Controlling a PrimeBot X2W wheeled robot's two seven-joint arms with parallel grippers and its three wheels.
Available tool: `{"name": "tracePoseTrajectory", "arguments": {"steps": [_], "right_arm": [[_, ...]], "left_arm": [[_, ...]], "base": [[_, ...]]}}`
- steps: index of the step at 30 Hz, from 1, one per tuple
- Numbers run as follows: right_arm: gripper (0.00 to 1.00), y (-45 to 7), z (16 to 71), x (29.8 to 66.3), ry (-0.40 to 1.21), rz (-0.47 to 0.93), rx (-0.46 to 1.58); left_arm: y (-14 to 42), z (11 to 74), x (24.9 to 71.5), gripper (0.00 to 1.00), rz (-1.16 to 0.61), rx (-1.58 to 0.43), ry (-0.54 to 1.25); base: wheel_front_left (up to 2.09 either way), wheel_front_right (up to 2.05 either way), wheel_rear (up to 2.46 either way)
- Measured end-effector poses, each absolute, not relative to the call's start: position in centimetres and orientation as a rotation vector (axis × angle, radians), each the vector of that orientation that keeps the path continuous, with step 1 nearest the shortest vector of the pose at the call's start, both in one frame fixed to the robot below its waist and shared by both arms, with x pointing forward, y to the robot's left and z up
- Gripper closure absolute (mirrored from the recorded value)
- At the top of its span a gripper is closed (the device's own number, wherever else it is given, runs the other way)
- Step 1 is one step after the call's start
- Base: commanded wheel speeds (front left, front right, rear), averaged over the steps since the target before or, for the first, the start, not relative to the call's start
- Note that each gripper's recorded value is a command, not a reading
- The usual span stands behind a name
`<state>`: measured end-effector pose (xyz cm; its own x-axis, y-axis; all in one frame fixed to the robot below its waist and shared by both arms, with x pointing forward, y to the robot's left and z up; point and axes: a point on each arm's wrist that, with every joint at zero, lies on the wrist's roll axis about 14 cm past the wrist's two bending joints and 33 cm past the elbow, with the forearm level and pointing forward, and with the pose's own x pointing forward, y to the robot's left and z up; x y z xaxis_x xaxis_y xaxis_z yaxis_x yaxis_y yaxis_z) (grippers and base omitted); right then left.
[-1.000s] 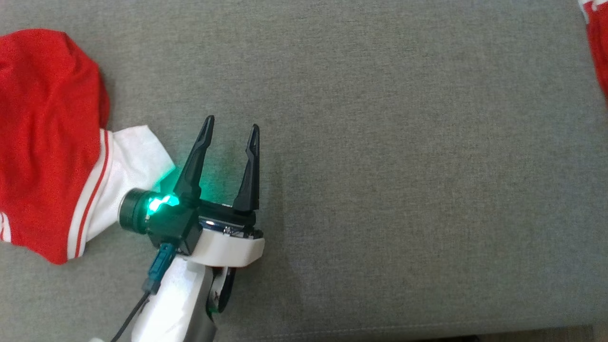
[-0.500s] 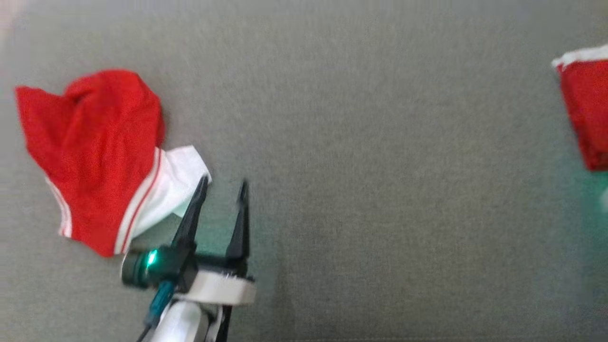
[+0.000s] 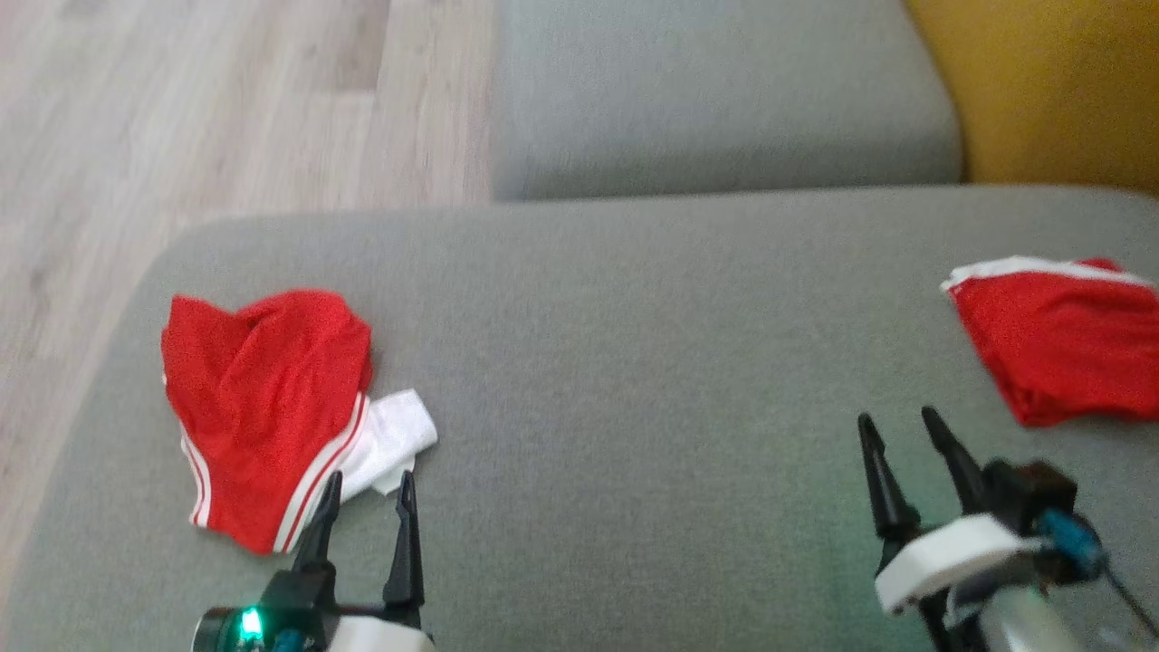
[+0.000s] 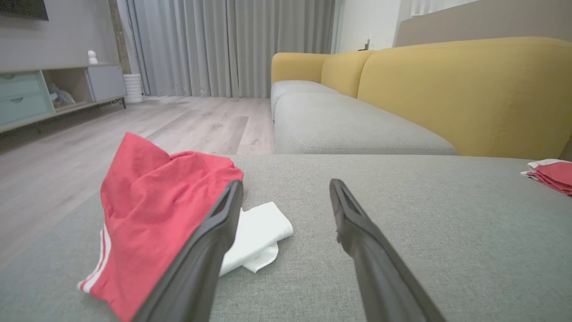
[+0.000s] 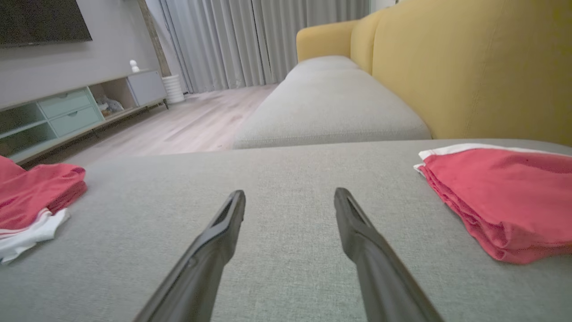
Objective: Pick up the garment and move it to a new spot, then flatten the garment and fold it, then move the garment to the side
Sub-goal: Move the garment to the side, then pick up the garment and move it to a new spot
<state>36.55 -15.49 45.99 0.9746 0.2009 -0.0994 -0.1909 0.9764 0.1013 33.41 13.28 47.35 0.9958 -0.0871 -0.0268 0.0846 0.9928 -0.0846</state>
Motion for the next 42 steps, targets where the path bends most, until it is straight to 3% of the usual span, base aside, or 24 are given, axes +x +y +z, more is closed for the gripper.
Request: {"name": "tracePoseTrajectory", "arguments": {"steps": [7, 14, 29, 36, 42], "right_arm": [[0.00, -14.0, 46.9, 31.5, 0.038, 0.178, 0.115], [0.00, -14.0, 47.4, 30.0, 0.013, 0.169, 0.113], [0.00, -13.0, 47.3, 30.2, 0.020, 0.202, 0.122], [0.00, -9.4, 47.1, 31.6, 0.050, 0.323, 0.117], [0.00, -4.7, 46.8, 32.8, 0.082, 0.477, 0.109]], "left_arm": [[14.1, 45.9, 31.1, 0.00, -0.072, -0.060, 0.065], [14.9, 44.5, 30.0, 0.00, -0.052, -0.043, 0.101], [16.9, 44.1, 29.2, 0.00, 0.013, -0.048, 0.109], [20.5, 44.9, 27.5, 0.00, 0.148, -0.061, 0.070], [26.4, 45.9, 24.0, 0.00, 0.378, -0.072, 0.024]], "base": [[0.00, 0.00, 0.00], [0.00, 0.00, 0.00], [0.00, 0.00, 0.00], [0.00, 0.00, 0.00], [0.00, 0.00, 0.00]]}}
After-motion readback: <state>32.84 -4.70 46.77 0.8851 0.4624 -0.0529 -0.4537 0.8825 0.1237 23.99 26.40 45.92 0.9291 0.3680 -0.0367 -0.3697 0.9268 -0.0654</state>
